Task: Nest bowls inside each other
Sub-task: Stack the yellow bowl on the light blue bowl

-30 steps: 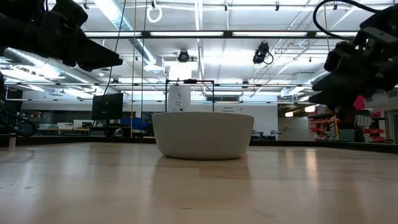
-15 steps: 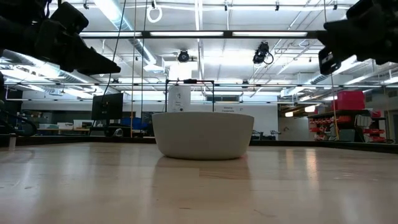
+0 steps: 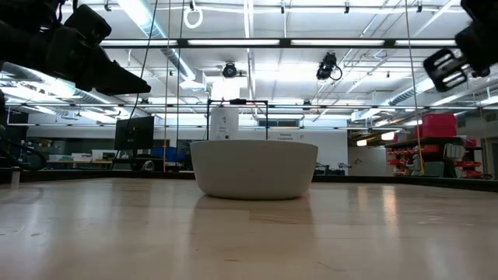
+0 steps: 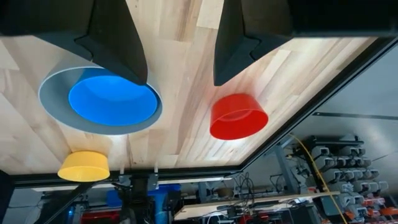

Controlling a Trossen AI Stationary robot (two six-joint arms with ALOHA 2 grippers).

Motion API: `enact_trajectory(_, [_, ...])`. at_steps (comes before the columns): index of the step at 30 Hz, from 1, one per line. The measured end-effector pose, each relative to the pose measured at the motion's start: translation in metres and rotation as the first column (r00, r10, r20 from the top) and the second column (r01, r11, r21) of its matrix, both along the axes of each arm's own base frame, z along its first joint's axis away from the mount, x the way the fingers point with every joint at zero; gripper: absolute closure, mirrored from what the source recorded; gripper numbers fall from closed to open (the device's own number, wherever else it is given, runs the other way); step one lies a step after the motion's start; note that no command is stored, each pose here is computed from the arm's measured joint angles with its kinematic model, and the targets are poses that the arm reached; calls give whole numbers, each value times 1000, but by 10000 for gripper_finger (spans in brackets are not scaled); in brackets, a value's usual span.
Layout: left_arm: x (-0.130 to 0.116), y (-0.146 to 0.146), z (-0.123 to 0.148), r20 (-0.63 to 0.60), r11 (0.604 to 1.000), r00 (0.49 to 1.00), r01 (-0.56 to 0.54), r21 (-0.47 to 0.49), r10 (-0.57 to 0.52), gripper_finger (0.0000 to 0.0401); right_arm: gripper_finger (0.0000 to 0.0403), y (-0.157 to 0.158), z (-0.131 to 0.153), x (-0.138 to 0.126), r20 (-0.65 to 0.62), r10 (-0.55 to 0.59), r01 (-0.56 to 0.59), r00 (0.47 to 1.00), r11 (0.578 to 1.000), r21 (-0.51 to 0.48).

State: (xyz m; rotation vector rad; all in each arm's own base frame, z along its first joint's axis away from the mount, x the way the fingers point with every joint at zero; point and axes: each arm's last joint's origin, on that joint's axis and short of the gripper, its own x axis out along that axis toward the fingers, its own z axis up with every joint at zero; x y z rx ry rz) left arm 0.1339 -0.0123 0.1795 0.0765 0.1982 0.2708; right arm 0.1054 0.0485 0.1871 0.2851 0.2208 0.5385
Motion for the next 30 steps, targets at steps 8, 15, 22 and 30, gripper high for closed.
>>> enact_trajectory(8, [0,0,0,2,1000,1000,-1,-6,1,207,313,0,24,-12,-261,-72,80,963,997,21])
enact_trajectory(15, [0,0,0,3,1000,1000,-1,-7,1,207,312,-7,7,-16,-437,-277,251,856,961,-116])
enact_trajectory(22, [0,0,0,1,1000,1000,0,0,0,207,307,-8,1,-16,-541,-327,340,775,937,-80])
enact_trajectory(30, [0,0,0,-2,1000,1000,2,9,-2,207,307,0,-5,-16,-695,-176,260,697,965,17])
